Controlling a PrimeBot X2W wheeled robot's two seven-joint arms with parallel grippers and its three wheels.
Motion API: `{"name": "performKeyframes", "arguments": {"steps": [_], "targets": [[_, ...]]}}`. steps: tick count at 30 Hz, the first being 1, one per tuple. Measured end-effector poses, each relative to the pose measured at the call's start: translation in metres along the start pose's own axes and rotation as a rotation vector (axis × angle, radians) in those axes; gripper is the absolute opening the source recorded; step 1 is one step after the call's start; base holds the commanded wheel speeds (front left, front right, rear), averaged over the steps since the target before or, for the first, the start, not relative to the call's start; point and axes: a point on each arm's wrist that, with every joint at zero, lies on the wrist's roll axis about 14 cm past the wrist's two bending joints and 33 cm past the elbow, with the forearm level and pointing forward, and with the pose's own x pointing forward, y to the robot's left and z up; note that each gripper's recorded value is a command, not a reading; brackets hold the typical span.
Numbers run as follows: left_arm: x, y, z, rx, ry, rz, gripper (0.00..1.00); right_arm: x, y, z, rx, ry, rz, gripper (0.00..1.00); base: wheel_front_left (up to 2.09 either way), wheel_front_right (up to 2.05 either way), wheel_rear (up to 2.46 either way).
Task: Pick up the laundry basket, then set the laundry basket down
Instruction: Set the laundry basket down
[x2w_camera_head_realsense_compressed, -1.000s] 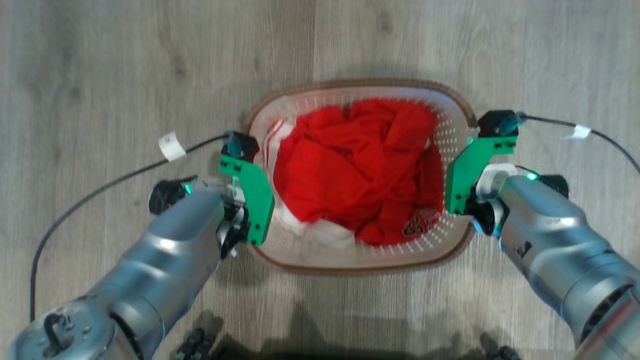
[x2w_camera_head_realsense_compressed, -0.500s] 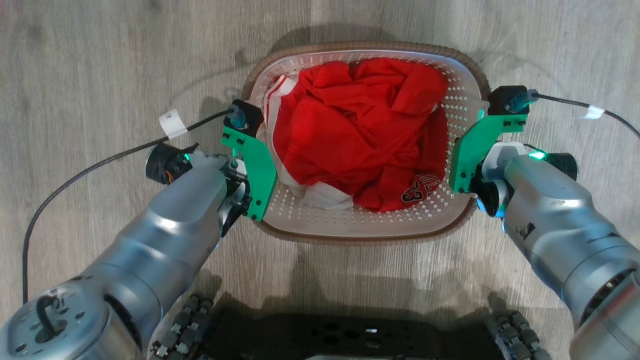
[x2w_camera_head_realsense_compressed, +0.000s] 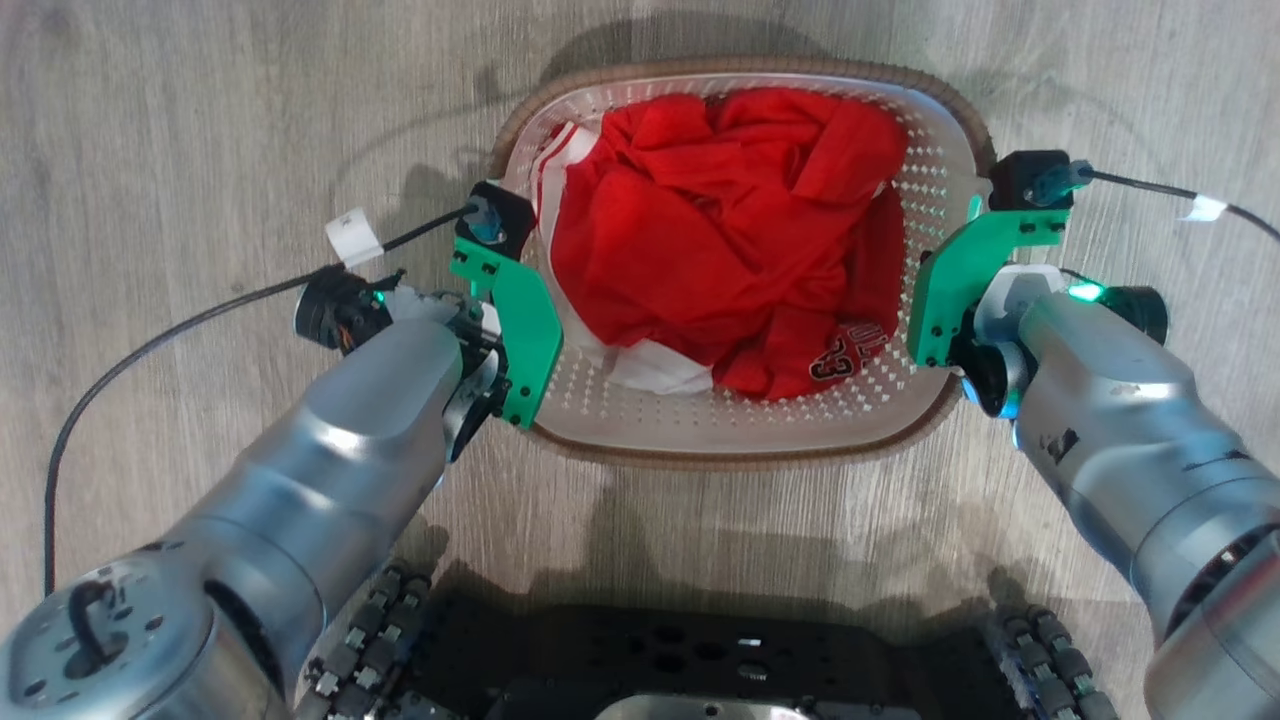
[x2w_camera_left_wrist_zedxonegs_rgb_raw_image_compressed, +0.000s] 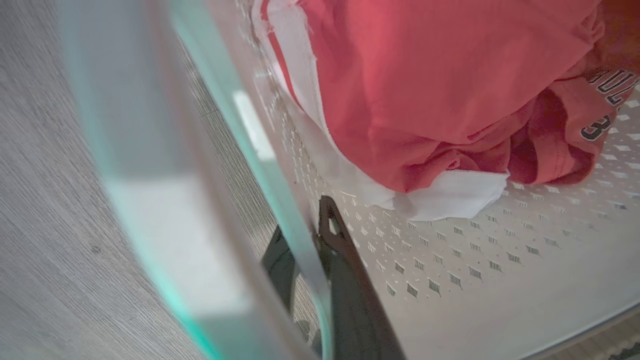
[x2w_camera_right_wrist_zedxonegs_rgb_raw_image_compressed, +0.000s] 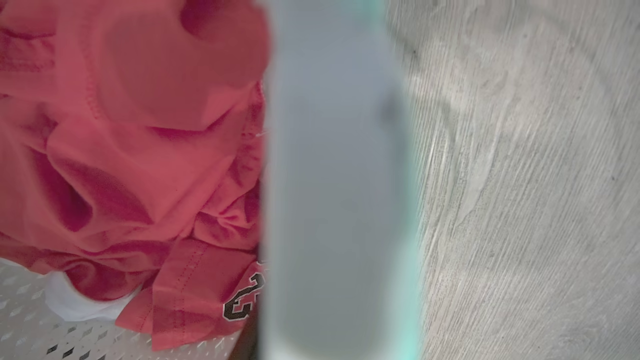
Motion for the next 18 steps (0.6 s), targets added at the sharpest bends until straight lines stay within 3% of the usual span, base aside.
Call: {"name": "performKeyframes", "arguments": {"steps": [16,17,18], "targets": [[0.0040,0.0055,0.0005,0.005,-0.003,0.015,0.00,0.0093,-0.0009,-0.0016,0.000,-0.007,0.008,0.00,0.00,0.00,0.00],[0.0040,0.0055,0.0005,0.005,-0.003,0.015,0.02,0.0093,-0.0009,-0.0016,0.000,-0.007,0.008,0.00,0.00,0.00,0.00],[0.0044,0.0055,0.0001,0.005,-0.002,0.015,0.25,0.0098,-0.0012,-0.0022,0.000,-0.006,0.008,0.00,0.00,0.00,0.00]]}}
